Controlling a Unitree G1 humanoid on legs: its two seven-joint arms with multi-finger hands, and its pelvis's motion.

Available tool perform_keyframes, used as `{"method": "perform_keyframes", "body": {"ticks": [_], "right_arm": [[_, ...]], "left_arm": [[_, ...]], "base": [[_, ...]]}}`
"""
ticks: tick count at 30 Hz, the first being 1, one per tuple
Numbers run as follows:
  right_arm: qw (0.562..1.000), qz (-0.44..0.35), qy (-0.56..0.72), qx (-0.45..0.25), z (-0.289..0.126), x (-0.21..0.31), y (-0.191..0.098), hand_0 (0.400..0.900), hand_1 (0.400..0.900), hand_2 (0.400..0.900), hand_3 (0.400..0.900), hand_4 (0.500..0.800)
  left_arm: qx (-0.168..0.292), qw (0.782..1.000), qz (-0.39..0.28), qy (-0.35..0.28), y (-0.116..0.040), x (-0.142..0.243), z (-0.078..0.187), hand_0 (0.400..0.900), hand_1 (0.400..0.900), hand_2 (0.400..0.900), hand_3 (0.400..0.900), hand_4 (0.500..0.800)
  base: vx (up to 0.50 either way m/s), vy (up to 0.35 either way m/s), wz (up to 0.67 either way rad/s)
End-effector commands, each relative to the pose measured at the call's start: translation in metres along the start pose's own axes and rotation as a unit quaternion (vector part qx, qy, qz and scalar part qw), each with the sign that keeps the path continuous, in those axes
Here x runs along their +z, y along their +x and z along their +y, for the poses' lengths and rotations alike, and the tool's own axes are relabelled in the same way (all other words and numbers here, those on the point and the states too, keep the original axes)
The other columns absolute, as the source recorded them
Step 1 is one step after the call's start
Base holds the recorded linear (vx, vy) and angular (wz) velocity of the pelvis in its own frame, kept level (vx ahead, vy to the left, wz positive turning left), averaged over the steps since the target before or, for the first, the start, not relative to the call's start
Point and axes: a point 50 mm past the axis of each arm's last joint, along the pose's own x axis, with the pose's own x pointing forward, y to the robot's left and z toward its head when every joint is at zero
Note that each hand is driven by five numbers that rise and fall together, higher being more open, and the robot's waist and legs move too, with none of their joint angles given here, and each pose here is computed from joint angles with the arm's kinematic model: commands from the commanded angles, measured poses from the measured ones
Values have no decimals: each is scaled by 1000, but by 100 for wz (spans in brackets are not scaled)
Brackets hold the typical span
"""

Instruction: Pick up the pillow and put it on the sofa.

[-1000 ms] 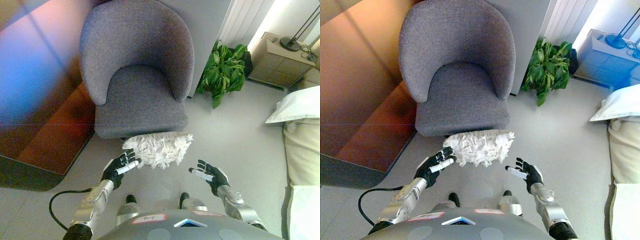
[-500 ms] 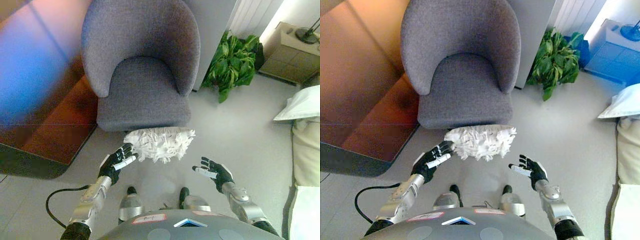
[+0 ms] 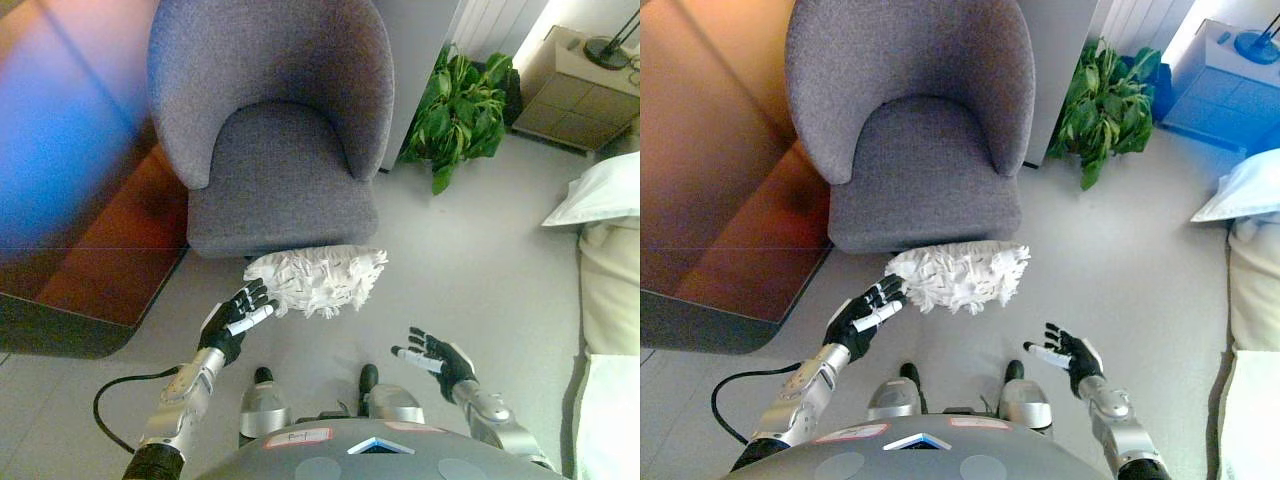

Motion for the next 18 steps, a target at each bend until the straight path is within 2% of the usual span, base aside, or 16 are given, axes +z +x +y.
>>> {"method": "perform_keyframes", "body": {"ticks": [1,6,8,11,18], "right_arm": [[992,-121,-29,-3,-15,55,0,900,900,900,900,800],[993,-108,-55,15,-11,56,5,900,900,900,900,800],[992,-112,-38,36,-8,57,3,900,900,900,900,800],[990,-113,-61,59,2,58,4,900,900,900,900,800],[990,-130,-36,42,14,69,10,900,900,900,900,800]], "left_arm": [[-29,994,-105,29,1,34,-10,900,900,900,900,800],[-31,995,-89,29,7,36,-7,900,900,900,900,800],[-40,994,-91,43,4,41,-5,900,900,900,900,800],[-47,993,-91,58,3,44,-2,900,900,900,900,800],[-49,992,-79,86,5,55,7,900,900,900,900,800]], "base": [[373,146,-27],[425,162,-12],[369,180,-10],[363,185,12],[266,193,22]]}}
